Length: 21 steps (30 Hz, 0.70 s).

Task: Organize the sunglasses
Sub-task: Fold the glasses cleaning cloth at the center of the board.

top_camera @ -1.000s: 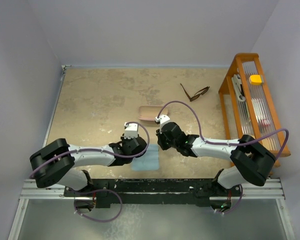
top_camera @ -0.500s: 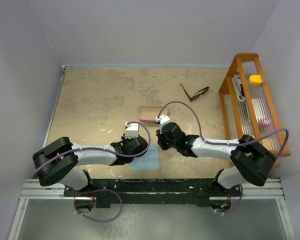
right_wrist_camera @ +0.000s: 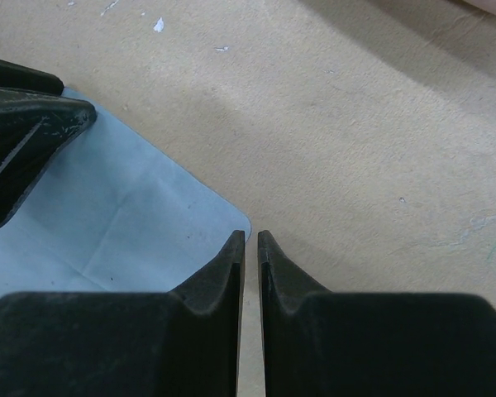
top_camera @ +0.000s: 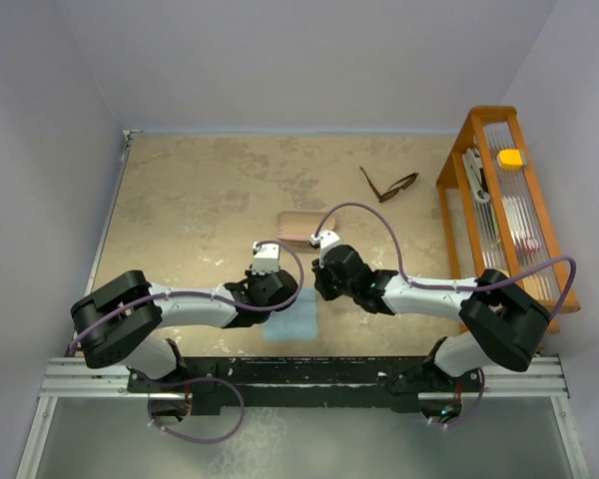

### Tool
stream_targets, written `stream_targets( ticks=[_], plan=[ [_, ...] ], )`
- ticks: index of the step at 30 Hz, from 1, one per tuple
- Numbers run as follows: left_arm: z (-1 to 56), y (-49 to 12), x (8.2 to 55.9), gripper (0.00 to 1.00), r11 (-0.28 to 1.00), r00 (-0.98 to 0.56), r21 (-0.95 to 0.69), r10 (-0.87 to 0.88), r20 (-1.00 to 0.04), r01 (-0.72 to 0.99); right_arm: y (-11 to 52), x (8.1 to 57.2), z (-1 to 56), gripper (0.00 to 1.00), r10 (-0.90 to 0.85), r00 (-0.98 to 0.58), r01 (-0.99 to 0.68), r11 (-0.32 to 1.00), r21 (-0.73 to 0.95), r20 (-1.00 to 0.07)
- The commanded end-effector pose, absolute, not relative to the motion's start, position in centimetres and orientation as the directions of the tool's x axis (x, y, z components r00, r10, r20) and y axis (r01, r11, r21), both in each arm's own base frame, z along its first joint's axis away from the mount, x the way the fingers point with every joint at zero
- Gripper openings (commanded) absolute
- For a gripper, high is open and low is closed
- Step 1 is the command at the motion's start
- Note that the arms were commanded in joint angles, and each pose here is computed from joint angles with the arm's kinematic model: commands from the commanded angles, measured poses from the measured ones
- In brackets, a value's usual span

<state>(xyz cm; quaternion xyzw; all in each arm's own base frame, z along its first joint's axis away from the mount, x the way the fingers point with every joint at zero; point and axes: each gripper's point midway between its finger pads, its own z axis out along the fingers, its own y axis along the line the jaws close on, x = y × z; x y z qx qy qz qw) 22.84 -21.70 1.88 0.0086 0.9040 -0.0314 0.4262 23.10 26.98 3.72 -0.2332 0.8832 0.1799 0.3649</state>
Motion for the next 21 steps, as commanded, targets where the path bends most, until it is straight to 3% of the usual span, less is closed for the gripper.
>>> stream_targets(
  ticks=[1,8,15,21],
  plan=[
    [0.97,-21.97,22.4,0.23,0.998,-0.674,-0.043,0.003,-0.739,0.052,27.47,23.1,5.05,0.14,-0.257,-0.604,-0.561,0.81,0.173,-0.754],
    [0.87,-21.68,22.16,0.18,0.998,-0.679,-0.038,0.006,-0.734,0.05,27.55,23.08,5.05,0.14,-0.253,-0.607,-0.56,0.809,0.179,-0.753],
    [1.1,-21.89,22.23,0.01,0.998,-0.678,-0.043,0.005,-0.735,0.054,27.48,23.18,5.05,0.14,-0.249,-0.606,-0.555,0.813,0.177,-0.755],
    [1.72,-22.18,22.24,0.0,0.996,-0.673,-0.062,-0.004,-0.74,0.062,27.83,23.22,5.31,0.14,-0.248,-0.603,-0.562,0.806,0.183,-0.758]
  ],
)
